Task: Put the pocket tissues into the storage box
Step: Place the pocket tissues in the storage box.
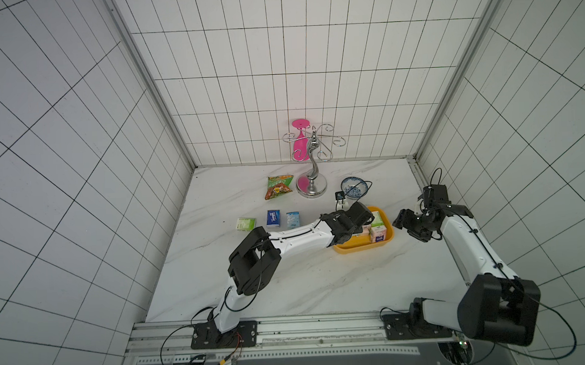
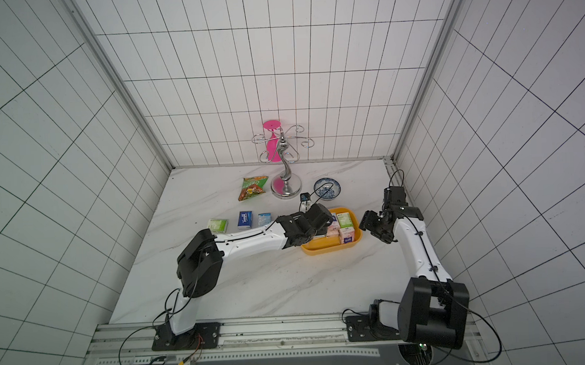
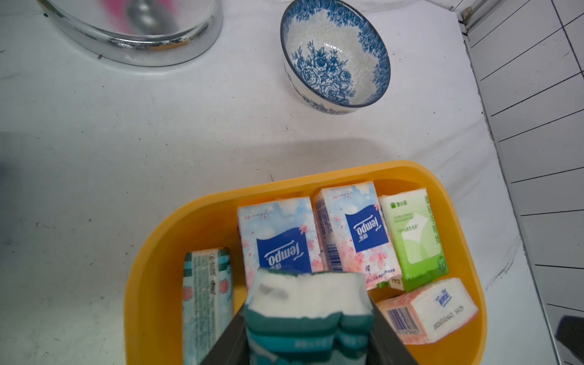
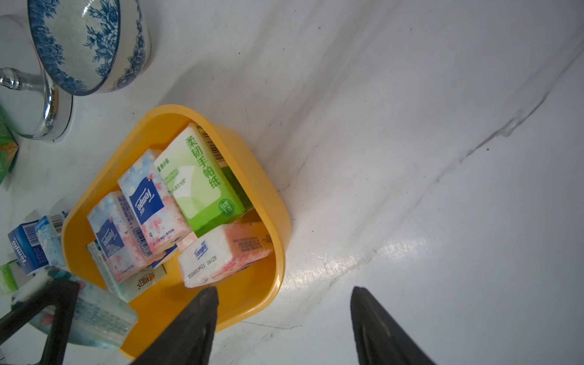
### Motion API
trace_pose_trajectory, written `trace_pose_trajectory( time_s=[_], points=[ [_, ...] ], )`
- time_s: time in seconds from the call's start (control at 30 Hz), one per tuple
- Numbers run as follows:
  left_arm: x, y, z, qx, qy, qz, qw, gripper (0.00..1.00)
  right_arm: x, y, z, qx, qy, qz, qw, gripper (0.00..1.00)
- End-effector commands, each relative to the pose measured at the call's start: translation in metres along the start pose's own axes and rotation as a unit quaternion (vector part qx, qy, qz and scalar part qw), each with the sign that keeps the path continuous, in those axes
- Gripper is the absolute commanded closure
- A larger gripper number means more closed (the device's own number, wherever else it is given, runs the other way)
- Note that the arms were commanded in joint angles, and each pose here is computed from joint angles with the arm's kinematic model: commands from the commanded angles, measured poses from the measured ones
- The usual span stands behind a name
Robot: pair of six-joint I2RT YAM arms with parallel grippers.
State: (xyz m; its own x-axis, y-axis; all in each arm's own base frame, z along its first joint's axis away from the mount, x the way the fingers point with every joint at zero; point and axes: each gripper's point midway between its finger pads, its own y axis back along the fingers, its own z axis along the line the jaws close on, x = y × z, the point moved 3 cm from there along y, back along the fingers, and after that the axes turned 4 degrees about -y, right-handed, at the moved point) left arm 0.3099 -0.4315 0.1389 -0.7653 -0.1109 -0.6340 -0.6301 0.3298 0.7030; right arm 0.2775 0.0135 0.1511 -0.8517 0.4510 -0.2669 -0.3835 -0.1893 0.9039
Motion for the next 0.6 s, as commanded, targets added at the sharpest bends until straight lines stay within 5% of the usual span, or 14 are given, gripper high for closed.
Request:
trace_pose_trajectory(
  time_s=[0.0,0.57],
  points=[
    [0.011,-0.006,0.005,-0.011,0.012,0.007,1.0,0.52,0.005,-0.003,-0.004,0.003,-0.001,0.016,1.0,0.3],
    [0.004,0.009,0.009,-0.014,0.012,0.006,1.0,0.29,0.001,-0.001,-0.001,-0.001,0.003,0.018,1.0,0.3]
  ],
)
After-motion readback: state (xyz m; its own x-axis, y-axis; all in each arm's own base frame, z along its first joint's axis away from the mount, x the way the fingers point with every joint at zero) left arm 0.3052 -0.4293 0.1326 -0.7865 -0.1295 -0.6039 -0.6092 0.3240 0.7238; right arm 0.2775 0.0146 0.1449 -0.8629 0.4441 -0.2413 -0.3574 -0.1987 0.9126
